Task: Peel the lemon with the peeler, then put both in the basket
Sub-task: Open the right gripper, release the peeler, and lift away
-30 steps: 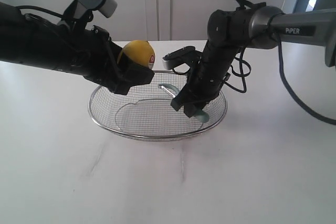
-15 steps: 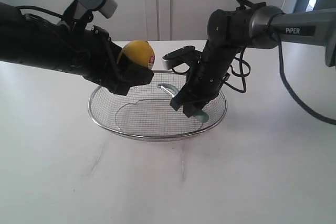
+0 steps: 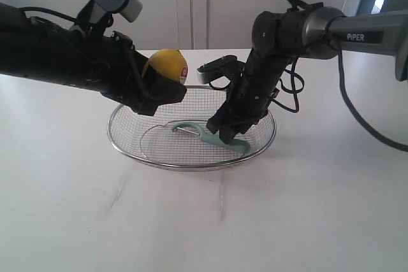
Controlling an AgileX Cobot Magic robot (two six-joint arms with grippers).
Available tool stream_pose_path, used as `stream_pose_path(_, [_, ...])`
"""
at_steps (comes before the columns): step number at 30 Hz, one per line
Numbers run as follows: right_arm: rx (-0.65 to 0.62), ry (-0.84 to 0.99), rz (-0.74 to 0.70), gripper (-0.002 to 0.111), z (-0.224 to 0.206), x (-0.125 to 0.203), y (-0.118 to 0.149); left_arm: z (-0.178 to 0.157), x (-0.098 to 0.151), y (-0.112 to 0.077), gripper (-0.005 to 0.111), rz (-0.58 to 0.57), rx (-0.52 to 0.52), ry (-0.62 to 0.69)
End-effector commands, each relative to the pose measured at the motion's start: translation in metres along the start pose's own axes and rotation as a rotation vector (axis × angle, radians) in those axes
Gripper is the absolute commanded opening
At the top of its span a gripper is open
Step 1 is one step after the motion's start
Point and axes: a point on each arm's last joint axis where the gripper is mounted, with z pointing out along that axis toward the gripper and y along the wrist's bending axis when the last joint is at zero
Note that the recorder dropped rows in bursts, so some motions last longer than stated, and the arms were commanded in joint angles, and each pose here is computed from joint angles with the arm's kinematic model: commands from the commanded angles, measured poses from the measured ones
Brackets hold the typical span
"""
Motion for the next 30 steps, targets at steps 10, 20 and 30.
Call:
stream_pose_path(10, [0.005,-0.027,0.027,0.046,-0.014,-0.002,0.002,-0.002,-0.004,-0.002,0.000,-0.009,0.011,-0.017])
stream_pose_path(20, [-0.009,-0.021,0.076,0.041,-0.048,0.001,0.011,-0.002,-0.004,-0.002,0.000,-0.009,0.011,-0.017])
stream_pose_path(30, [-0.025,0.006,0.110,0.007,-0.065,0.006,0.016,-0.002,-0.004,-0.002,0.000,-0.009,0.011,-0.017])
